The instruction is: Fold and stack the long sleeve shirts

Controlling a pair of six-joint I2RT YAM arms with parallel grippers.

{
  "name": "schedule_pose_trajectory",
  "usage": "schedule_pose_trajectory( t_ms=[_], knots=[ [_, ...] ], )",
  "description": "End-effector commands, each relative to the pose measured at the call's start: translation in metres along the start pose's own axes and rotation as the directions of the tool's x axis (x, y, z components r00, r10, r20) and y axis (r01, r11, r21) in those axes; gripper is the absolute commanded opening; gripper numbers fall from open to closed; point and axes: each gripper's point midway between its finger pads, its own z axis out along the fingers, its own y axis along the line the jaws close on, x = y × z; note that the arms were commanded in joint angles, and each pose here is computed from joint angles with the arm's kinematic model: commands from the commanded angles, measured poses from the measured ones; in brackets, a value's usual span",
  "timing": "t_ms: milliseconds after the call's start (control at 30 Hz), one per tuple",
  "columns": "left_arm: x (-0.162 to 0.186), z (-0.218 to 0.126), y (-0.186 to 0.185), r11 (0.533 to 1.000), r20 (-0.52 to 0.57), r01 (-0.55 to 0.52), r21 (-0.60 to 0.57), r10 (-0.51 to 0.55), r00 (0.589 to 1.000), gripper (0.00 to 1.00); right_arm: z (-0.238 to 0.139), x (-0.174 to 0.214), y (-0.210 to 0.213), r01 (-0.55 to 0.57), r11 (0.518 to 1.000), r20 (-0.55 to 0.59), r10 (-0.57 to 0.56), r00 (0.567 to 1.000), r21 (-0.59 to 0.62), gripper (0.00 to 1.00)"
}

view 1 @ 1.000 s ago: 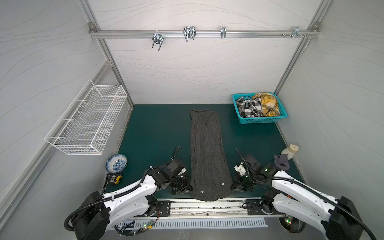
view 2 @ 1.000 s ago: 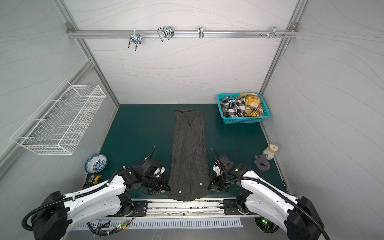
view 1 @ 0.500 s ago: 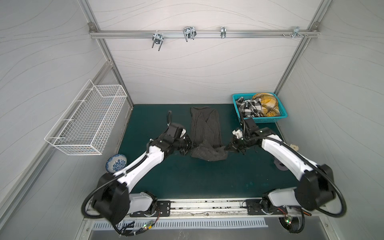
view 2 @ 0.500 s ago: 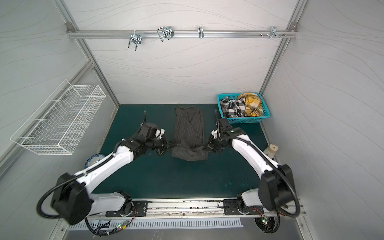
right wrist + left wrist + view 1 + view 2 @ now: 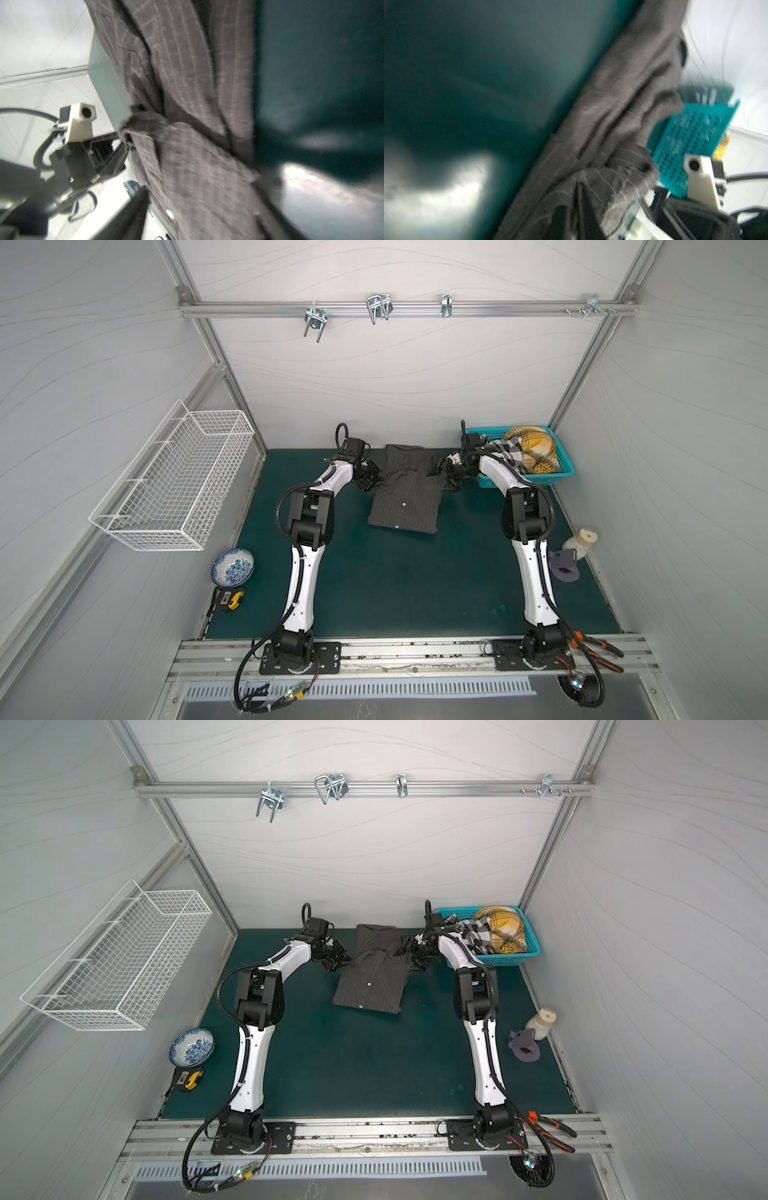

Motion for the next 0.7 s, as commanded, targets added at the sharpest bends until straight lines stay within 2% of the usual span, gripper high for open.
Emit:
schedule_pose_trajectory(
  t_ms=[0,67,133,200,267,333,367,400,500,600,667],
  knots=[
    [0.013,-0.017,-0.008,1.000,-0.021,-0.019,-0.003,0.019,1.000,0.52,-0.025,0.019,-0.005,0.006,0.999,-0.032,-0.004,0.999,0.048,0.81],
    [0.019,-0.038,-0.014,0.999,0.017,-0.036,0.014,0.036,0.999,0.61,-0.035,0.040,-0.011,0.030,0.996,-0.007,-0.030,1.000,0.079,0.80],
    [0.025,-0.067,-0.016,0.999,0.071,-0.047,0.018,0.046,0.996,0.76,-0.049,0.066,-0.013,0.061,0.989,0.010,-0.063,0.998,0.134,0.80],
    [0.032,-0.097,-0.017,0.997,0.123,-0.071,-0.001,0.071,0.990,0.77,-0.051,0.093,-0.017,0.092,0.978,-0.002,-0.093,0.996,0.186,0.78],
    [0.045,-0.118,-0.009,0.996,0.149,-0.077,-0.040,0.082,0.985,0.68,-0.043,0.116,-0.016,0.123,0.971,-0.024,-0.121,0.992,0.206,0.69],
    [0.066,-0.117,0.000,0.996,0.119,-0.079,-0.050,0.085,0.989,0.54,-0.025,0.133,-0.011,0.171,0.961,-0.064,-0.161,0.985,0.217,0.50],
    [0.078,-0.110,0.007,0.995,0.088,-0.082,-0.056,0.087,0.992,0.47,-0.015,0.138,-0.009,0.195,0.954,-0.081,-0.181,0.980,0.228,0.47],
    [0.087,-0.104,0.011,0.995,0.063,-0.087,-0.057,0.090,0.994,0.41,-0.005,0.141,-0.007,0.213,0.949,-0.098,-0.195,0.976,0.231,0.47],
    [0.105,-0.073,0.030,0.998,-0.033,-0.043,-0.038,0.042,0.999,0.14,0.020,0.139,-0.015,0.218,0.943,-0.136,-0.188,0.973,0.251,0.59],
    [0.113,-0.043,0.048,0.998,-0.125,-0.011,-0.061,0.003,0.992,0.02,0.031,0.138,-0.020,0.213,0.944,-0.149,-0.180,0.972,0.251,0.59],
    [0.118,-0.033,0.060,0.996,-0.155,0.005,-0.087,-0.019,0.988,0.00,0.033,0.143,-0.022,0.209,0.947,-0.158,-0.174,0.972,0.245,0.57]
  ],
)
